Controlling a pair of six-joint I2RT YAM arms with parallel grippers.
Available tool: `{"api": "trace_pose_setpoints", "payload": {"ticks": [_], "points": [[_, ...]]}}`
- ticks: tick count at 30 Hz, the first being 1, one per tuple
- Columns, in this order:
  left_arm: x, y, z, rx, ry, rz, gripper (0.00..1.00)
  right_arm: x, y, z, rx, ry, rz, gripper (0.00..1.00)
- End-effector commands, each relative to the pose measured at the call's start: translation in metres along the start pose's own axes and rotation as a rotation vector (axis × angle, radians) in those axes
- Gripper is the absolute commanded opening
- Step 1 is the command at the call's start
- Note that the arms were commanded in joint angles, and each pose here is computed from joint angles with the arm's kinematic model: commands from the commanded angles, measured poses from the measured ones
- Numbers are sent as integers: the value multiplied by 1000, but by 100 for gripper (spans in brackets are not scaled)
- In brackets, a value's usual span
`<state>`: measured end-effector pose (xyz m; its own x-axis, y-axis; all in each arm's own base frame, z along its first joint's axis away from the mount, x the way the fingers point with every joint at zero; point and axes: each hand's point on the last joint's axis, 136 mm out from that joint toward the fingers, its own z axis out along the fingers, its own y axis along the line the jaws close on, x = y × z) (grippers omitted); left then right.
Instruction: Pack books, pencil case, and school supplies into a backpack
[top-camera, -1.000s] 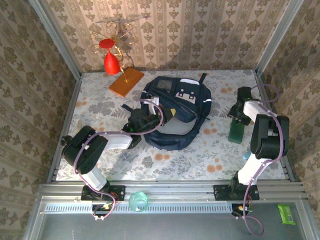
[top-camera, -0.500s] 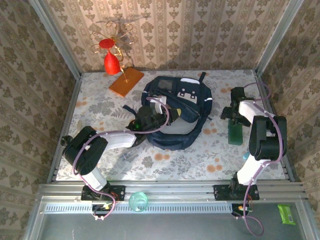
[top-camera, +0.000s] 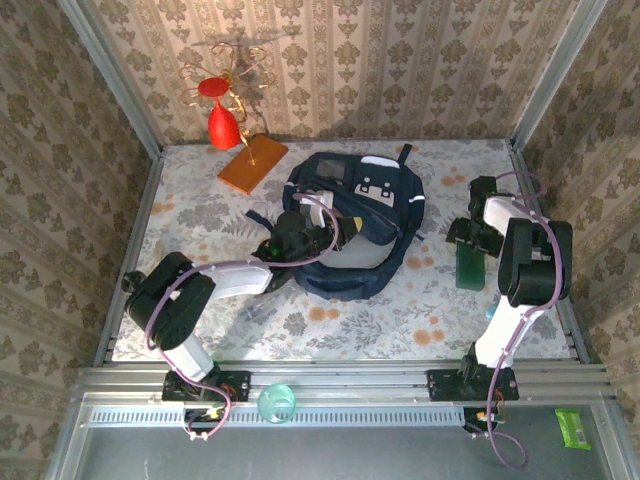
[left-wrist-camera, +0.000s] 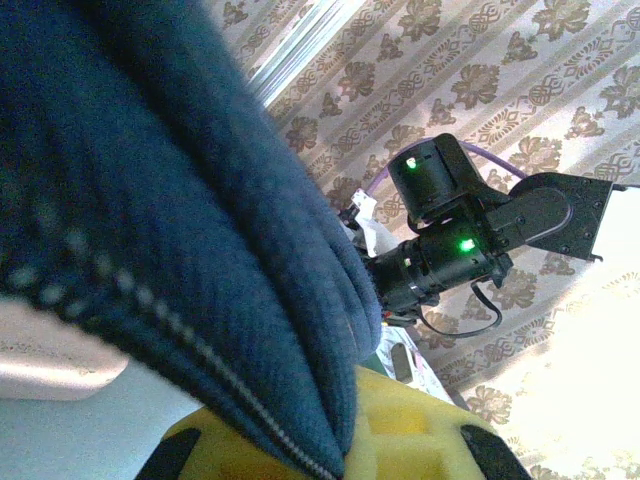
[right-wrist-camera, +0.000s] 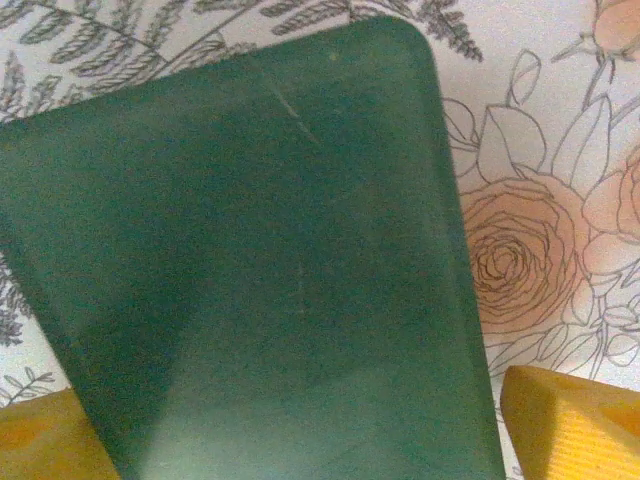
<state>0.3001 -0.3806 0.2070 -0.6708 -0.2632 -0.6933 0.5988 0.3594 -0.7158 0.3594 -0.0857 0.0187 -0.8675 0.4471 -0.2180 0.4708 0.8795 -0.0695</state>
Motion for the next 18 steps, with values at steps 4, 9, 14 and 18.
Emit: {"api": "trace_pose_setpoints", "payload": {"ticks": [4,9,14,18], "points": [[-11,-5,-6,42,-33,7,0,3,18,-11,-109,15,-3,60],[-20,-6,-6,48,-50,-20,0,-3,44,-72,-337,-121,68,53],[-35,-14,-1,29,-58,-9,0,38,89,-137,-631,-186,21,49],[-51,-28,4,6,-54,45,0,93,106,-169,-688,-205,-195,48]]}}
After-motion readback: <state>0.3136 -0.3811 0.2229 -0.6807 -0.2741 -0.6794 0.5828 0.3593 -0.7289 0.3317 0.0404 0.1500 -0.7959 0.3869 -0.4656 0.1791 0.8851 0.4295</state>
